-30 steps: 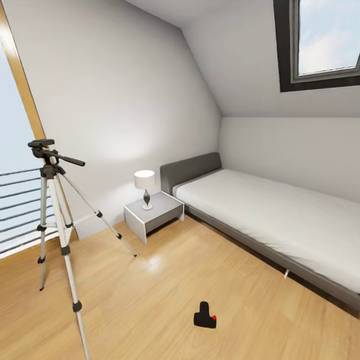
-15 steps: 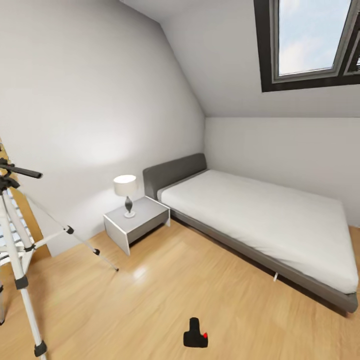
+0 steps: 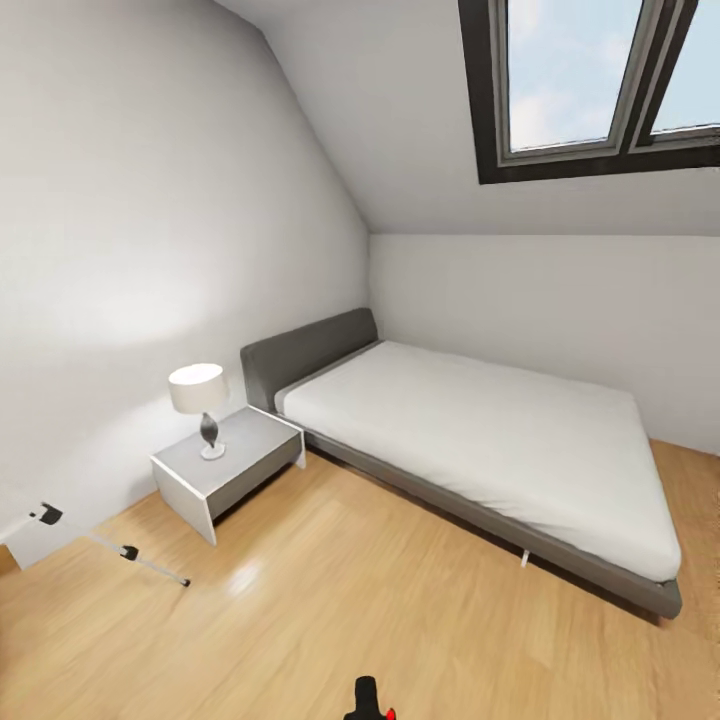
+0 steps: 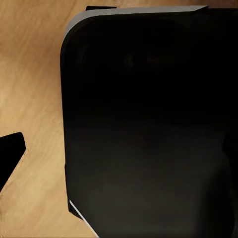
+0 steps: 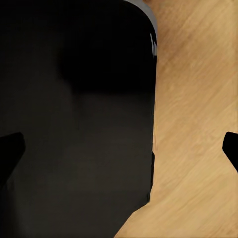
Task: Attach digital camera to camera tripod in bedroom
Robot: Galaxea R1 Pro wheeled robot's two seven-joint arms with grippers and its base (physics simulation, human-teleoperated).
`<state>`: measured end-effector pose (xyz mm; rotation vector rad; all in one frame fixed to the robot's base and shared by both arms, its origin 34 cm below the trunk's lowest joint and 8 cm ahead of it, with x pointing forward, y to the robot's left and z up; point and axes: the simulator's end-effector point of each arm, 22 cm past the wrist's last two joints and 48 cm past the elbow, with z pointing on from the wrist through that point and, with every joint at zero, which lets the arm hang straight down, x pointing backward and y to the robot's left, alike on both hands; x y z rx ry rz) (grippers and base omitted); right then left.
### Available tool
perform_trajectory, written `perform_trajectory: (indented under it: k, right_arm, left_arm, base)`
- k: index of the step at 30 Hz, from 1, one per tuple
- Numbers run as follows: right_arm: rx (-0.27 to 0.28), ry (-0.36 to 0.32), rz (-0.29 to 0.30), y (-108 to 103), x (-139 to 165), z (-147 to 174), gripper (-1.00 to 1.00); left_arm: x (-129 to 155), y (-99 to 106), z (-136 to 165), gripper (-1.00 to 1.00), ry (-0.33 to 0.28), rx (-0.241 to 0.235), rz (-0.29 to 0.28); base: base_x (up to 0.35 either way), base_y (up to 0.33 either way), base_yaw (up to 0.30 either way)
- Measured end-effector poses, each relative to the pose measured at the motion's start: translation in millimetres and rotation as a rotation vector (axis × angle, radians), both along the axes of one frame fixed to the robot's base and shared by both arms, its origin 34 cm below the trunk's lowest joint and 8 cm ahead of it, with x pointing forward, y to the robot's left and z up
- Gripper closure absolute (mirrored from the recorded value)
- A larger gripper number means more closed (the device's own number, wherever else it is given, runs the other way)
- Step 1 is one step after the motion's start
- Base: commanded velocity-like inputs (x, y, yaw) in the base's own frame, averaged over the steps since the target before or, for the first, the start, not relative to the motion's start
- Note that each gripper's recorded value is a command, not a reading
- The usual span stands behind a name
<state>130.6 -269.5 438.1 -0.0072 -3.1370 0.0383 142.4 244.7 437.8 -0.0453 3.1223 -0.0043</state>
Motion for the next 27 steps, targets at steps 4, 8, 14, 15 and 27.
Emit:
perform_trajectory:
  k: [4, 8, 14, 15, 27]
  right_arm:
    - [0.000, 0.000, 0.000, 0.0, 0.0, 0.0, -1.00]
    - [0.000, 0.000, 0.000, 0.0, 0.0, 0.0, -1.00]
    - [0.000, 0.000, -0.001, 0.0, 0.0, 0.0, -1.00]
    - [0.000, 0.000, -0.001, 0.0, 0.0, 0.0, -1.00]
    - [-0.002, 0.001, -0.001, -1.2, 0.1, -0.1, -1.00]
  left_arm:
    - [0.0, 0.1, 0.0, -1.00, 0.000, 0.000, 0.007]
    - [0.0, 0.1, 0.0, -1.00, 0.000, 0.000, 0.012]
    - [0.0, 0.1, 0.0, -1.00, 0.000, 0.000, 0.013]
    - [0.0, 0.1, -0.1, -1.00, 0.000, 0.000, 0.013]
    - [0.3, 0.4, -0.1, -1.00, -0.001, 0.001, 0.014]
  base:
    - [0.288, 0.192, -0.253]
    - [0.267, 0.214, -0.254]
    - [0.220, 0.229, -0.254]
    - [0.132, 0.197, -0.254]
    - [0.029, 0.044, -0.255]
